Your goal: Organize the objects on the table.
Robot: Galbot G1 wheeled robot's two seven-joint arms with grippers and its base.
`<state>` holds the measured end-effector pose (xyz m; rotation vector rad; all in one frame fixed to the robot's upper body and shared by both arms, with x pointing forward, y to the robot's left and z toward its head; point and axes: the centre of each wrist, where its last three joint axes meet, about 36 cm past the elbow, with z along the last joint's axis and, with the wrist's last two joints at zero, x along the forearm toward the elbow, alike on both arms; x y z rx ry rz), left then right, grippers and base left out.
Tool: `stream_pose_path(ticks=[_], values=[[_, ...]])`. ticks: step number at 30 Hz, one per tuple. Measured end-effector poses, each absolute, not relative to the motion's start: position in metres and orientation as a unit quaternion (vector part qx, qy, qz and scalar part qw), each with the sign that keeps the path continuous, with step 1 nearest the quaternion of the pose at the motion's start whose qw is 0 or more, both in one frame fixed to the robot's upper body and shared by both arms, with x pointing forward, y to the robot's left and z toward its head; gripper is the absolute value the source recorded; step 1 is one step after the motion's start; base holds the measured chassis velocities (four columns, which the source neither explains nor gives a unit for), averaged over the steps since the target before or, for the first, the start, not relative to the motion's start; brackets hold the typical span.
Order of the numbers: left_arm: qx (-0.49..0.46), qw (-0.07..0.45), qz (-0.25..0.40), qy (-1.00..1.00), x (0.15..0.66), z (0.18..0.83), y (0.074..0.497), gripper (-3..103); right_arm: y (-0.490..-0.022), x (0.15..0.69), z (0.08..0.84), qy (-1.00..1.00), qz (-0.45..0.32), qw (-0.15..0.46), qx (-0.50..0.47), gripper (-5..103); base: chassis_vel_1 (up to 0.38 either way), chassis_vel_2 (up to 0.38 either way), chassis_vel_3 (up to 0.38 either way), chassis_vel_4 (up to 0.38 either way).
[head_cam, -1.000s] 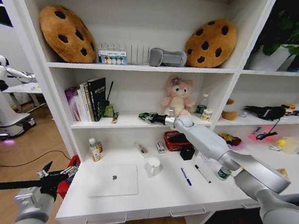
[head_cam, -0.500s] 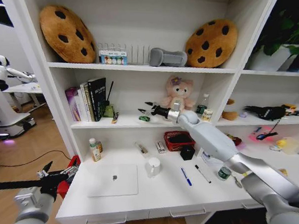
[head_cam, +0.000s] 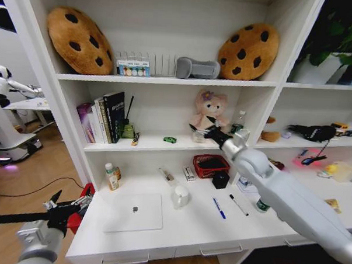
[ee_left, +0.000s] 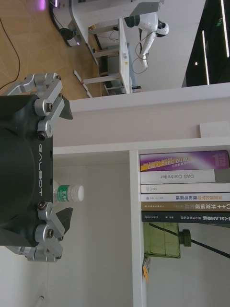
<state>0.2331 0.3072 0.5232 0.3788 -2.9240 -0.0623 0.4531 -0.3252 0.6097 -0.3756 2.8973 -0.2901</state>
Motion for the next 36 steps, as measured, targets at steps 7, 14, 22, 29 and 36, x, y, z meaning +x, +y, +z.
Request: stream_pose_path(ticks=[7,14,22,29,36], values=[[0.128,0.096,-0.021,-0.987,0.233,0.523,0.307,100,-0.396,0.355,0.539,0.992,-0.122,0.037,0.007,100,0.000,0.000,0.000,0.000],[0.128,0.096,-0.021,-0.987,0.233,0.523,0.307,100,-0.384,0.300,0.478,0.996,-0.080,-0.034,0.022,100,0.000,0.000,0.000,0.000],[0.128,0.096,-0.021,-0.987,0.233,0.523,0.307,100,-0.334,0.309,0.401,0.993,-0.028,-0.112,0.016,100,0.000,0.000,0.000,0.000],[0.128,0.096,-0.021,-0.987,0.233,0.523,0.307,100,-0.319,0.349,0.376,0.984,-0.010,-0.177,0.019,100,0.000,0.000,0.000,0.000],[0.128,0.096,-0.021,-0.987,0.233,0.523,0.307,100,-0.319,0.372,0.363,0.977,-0.013,-0.213,0.008,100,0.000,0.000,0.000,0.000]])
